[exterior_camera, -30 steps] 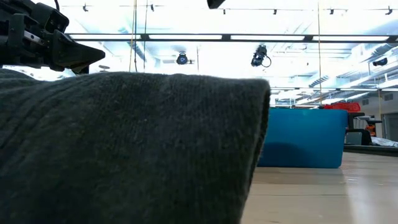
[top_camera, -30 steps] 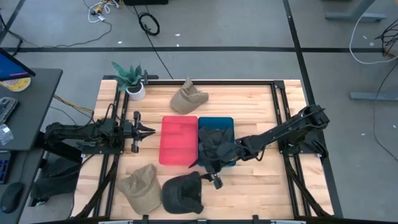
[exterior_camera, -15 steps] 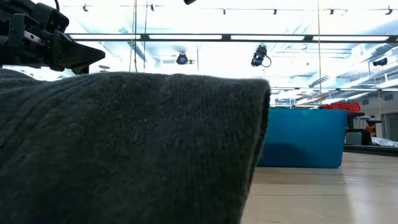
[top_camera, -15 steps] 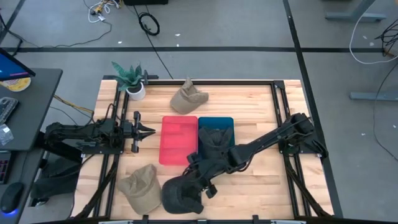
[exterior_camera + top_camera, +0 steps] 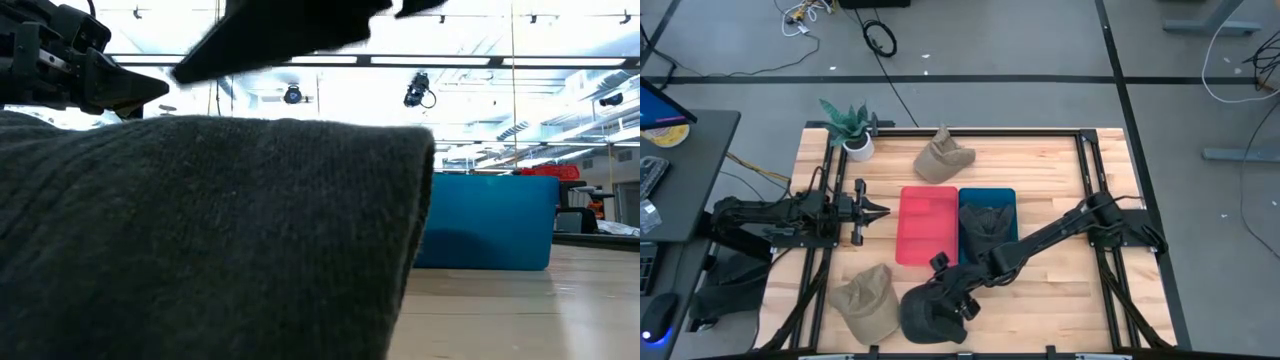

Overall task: Pick & Place hat
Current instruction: Put the gray cap into the blue bin

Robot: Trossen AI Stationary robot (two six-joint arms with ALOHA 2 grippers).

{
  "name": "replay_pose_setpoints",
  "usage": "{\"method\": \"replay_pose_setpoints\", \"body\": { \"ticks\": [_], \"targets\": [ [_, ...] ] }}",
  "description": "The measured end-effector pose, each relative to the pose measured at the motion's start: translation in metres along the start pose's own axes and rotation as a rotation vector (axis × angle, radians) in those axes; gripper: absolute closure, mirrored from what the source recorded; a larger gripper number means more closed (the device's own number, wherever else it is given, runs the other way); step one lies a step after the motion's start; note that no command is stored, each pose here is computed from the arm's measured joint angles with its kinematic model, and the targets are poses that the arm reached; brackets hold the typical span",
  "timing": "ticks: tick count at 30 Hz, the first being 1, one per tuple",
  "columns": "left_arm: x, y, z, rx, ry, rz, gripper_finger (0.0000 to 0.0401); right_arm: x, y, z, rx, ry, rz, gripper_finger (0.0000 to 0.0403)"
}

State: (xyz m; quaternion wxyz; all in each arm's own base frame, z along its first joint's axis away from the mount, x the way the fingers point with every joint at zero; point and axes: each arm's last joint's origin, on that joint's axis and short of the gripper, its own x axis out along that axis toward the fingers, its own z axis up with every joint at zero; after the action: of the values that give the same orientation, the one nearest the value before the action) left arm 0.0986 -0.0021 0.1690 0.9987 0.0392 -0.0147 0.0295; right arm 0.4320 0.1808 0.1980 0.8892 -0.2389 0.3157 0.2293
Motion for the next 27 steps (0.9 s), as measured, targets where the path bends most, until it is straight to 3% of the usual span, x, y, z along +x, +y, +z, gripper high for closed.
{"method": "replay_pose_setpoints", "body": {
  "ticks": [10, 20, 24, 27],
  "targets": [
    [0.000, 0.000, 0.000, 0.001, 0.002, 0.000, 0.0362, 0.031, -0.002, -0.015, 0.021, -0.044, 0.060, 0.0183],
    [0.000, 0.000, 0.000, 0.000, 0.001, 0.000, 0.0362, 0.055, -0.003, -0.038, 0.085, 0.006, 0.114, 0.0186],
    [0.000, 0.000, 0.000, 0.000, 0.002, 0.000, 0.0362, 0.054, -0.005, -0.037, 0.122, -0.010, 0.125, 0.0223],
    [0.000, 0.000, 0.000, 0.000, 0.001, 0.000, 0.0362, 0.052, -0.005, -0.035, 0.126, -0.023, 0.148, 0.0294]
  ]
}}
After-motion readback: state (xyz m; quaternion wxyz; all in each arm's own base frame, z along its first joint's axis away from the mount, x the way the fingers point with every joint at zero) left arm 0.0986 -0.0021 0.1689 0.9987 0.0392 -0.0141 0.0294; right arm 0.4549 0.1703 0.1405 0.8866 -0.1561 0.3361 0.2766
